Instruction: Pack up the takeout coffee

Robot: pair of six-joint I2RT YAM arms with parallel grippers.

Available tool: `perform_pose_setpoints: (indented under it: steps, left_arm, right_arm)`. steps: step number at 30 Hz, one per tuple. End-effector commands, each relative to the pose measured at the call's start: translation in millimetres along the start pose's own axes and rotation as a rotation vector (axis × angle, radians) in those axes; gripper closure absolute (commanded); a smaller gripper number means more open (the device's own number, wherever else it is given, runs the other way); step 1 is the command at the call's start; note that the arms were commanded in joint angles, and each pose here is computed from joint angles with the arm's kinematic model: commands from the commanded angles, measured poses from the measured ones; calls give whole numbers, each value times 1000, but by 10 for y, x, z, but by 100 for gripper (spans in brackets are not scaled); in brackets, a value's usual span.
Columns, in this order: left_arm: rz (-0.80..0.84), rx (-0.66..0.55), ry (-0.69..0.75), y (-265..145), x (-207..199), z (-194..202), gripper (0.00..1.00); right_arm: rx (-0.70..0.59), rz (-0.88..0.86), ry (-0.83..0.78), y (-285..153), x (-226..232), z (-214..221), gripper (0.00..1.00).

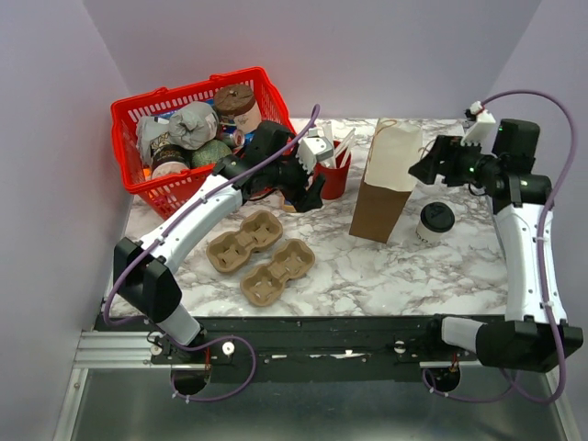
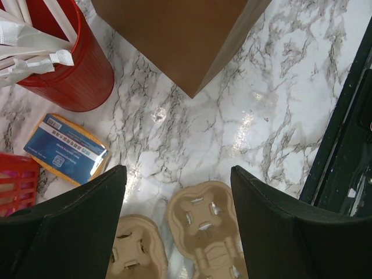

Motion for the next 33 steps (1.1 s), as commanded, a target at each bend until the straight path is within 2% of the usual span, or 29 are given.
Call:
perform_pose_setpoints:
  steps: [1, 8, 11, 16, 21, 26, 29, 30, 33]
  left_arm:
    - [0, -49, 19, -88, -54, -108, 20]
    - [-10, -42, 23, -120, -62, -73, 20]
    - [-16, -40, 30, -148, -70, -55, 20]
    - [-22, -33, 39, -161, -69, -23, 19]
    - [-14, -24, 41, -164, -82, 3, 19]
    - [-8, 20, 59, -194, -102, 124, 19]
    - [-20, 89, 108, -228, -89, 332, 18]
    - [-20, 117, 117, -249, -95, 425, 17]
    - [-8, 233, 164, -298, -106, 734, 16]
  right_arm:
    - [86, 29, 51, 314, -6, 145, 11]
    - [88, 124, 112, 547, -114, 24, 14]
    - [89, 145, 127, 592, -154, 0, 19]
    - [109, 162, 138, 638, -207, 58, 45]
    - [113, 134, 121, 615, -151, 85, 61]
    - [96, 77, 34, 521, -53, 39, 75]
    - [101, 51, -44, 415, 6, 39, 91]
    - [94, 46, -67, 350, 38, 42, 100]
    - [128, -28, -171, 295, 105, 179, 100]
Point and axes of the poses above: each gripper's point midway between its finger pads, its own y axis out along the fingers, its own x axis along the line the jaws close on, z = x × y, the point moved 5 cm from there along -y, back along the fingers
